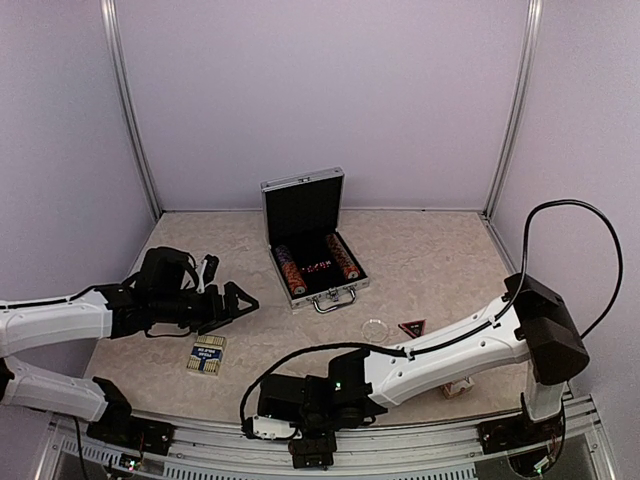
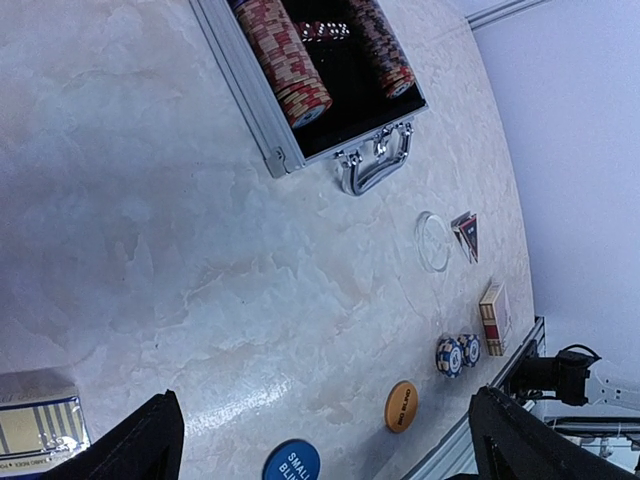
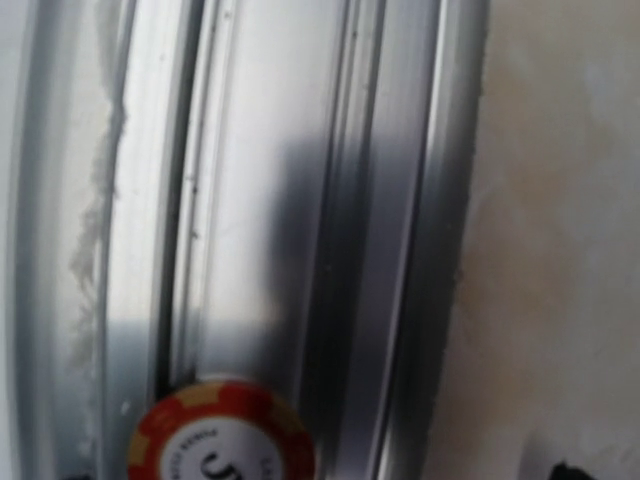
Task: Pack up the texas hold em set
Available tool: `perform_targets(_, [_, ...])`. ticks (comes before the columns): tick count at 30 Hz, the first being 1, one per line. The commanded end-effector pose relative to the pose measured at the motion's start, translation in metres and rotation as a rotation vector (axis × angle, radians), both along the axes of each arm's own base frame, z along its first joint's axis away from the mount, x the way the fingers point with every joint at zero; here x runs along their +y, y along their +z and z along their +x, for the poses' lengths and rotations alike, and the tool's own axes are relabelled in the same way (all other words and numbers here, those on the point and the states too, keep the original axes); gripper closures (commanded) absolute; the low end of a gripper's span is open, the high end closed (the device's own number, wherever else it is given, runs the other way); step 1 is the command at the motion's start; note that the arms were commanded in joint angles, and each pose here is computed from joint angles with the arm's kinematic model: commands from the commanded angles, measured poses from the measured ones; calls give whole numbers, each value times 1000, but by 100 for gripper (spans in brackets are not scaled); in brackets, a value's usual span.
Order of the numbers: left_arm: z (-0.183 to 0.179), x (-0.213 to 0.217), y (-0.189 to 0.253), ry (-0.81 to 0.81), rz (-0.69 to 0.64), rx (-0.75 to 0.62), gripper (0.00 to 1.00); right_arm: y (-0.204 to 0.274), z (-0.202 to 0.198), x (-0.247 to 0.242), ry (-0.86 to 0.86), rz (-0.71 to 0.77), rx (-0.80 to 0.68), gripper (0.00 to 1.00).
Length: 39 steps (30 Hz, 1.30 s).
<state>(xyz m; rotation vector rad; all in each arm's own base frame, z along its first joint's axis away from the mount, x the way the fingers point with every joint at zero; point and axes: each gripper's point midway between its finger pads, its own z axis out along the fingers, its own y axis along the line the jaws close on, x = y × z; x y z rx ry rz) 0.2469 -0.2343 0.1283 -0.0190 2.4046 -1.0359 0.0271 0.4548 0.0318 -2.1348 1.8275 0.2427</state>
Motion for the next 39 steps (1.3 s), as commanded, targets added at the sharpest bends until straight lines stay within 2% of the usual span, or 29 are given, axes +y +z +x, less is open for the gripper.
perform_targets(1, [-4, 2, -5, -7, 14, -8, 1, -3, 0, 8, 17, 3, -14, 0])
perform_targets(10, [-5, 0, -5, -11, 9, -6, 1, -16, 1, 6, 19, -32, -27, 0])
perform_targets(19, [-4, 1, -6, -9, 8, -7, 1, -18, 20, 0, -36, -43, -107, 3])
perform_targets(28, [-6, -1, -4, -13, 3, -9, 1, -5, 63, 2, -159, 26, -117, 7])
perform_targets(39, [-9, 0, -4, -14, 3, -9, 1, -14, 107, -13, -277, -7, -171, 7])
